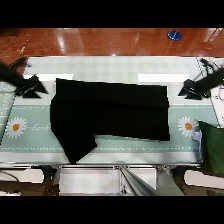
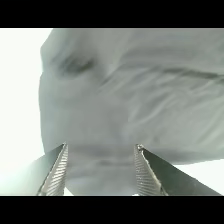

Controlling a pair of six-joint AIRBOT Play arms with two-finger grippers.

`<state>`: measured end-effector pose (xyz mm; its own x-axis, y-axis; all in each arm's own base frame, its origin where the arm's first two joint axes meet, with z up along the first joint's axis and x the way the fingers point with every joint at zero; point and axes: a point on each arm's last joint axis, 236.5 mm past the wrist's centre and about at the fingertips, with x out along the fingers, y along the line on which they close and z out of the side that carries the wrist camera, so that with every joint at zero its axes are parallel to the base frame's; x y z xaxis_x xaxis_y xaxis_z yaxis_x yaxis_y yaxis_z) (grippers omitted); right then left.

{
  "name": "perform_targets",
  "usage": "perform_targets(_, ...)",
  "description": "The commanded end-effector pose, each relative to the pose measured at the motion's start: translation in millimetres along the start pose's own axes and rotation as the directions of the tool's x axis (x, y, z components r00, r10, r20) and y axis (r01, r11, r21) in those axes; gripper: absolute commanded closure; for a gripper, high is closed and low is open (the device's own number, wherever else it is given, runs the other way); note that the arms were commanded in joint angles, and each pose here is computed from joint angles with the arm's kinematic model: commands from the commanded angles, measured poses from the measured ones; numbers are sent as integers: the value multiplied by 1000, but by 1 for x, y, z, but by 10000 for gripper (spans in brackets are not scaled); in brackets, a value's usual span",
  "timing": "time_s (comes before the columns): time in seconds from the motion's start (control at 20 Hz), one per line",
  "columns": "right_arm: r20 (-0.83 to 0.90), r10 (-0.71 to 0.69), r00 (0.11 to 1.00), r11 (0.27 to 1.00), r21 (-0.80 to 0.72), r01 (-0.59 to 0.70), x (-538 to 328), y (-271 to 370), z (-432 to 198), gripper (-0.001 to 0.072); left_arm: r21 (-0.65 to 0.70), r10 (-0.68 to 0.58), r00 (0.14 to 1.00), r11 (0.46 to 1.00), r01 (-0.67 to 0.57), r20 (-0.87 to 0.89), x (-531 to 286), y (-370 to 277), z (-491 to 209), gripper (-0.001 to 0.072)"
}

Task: Fold the shirts.

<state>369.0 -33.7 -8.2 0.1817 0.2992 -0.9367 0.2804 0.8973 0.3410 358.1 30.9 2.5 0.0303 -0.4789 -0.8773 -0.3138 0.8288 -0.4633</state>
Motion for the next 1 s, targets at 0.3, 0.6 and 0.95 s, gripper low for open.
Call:
perform_targets(0.3, 227, 337, 914, 938, 3, -346, -1, 55, -71, 296, -377, -57, 998, 925, 48, -14, 70, 79, -147, 199)
perform_targets(0.6, 215, 333, 918, 941, -6, -340, -6, 57, -79, 296, -382, -134, 990, 918, 108, -43, 110, 70, -173, 199)
perform_targets(0.95, 298, 342, 891, 923, 71, -378, -15, 54, -59, 297, -284, -125, 992, 951, 126, 20, 146, 39, -158, 200)
